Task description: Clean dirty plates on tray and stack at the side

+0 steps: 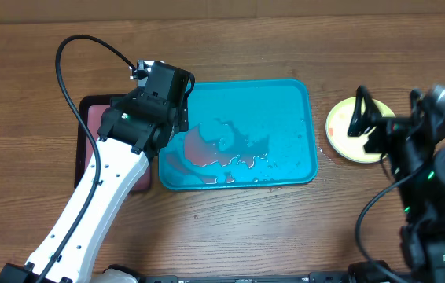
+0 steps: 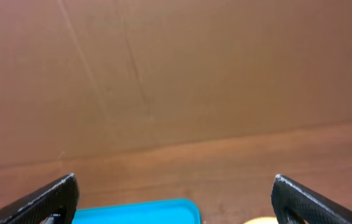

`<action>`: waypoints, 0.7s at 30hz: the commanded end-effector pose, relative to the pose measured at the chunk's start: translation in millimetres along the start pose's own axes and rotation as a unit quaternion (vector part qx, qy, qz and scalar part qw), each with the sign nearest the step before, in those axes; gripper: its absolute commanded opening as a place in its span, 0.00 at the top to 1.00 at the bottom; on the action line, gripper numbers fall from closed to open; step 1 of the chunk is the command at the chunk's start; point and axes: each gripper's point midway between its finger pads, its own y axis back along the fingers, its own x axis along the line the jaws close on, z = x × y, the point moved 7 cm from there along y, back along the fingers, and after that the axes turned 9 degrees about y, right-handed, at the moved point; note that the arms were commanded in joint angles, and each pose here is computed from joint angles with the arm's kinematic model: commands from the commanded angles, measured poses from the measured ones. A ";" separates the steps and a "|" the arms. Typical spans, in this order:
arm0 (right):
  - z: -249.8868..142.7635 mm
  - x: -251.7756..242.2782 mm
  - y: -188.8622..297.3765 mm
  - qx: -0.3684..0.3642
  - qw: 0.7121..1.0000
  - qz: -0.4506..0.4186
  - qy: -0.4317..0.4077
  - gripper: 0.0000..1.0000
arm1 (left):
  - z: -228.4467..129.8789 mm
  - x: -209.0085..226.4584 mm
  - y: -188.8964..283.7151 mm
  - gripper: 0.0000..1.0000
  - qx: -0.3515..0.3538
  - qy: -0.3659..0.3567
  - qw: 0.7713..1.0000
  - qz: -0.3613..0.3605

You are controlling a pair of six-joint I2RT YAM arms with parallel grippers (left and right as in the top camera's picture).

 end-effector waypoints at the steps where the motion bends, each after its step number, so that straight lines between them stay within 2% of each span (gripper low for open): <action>1: -43.1 -1.2 8.6 -0.019 1.000 0.015 0.004 0.00 | 1.6 -0.8 -0.5 0.00 -0.003 0.006 1.000 0.004; 10: -130.4 -7.3 26.6 -0.087 0.996 0.021 0.001 0.00 | 1.6 -0.8 -0.5 0.00 -0.003 0.006 1.000 0.004; 21: -176.9 -10.1 27.9 -0.086 0.996 0.023 -0.005 0.00 | 1.6 -0.8 -0.5 0.00 -0.003 0.006 1.000 0.004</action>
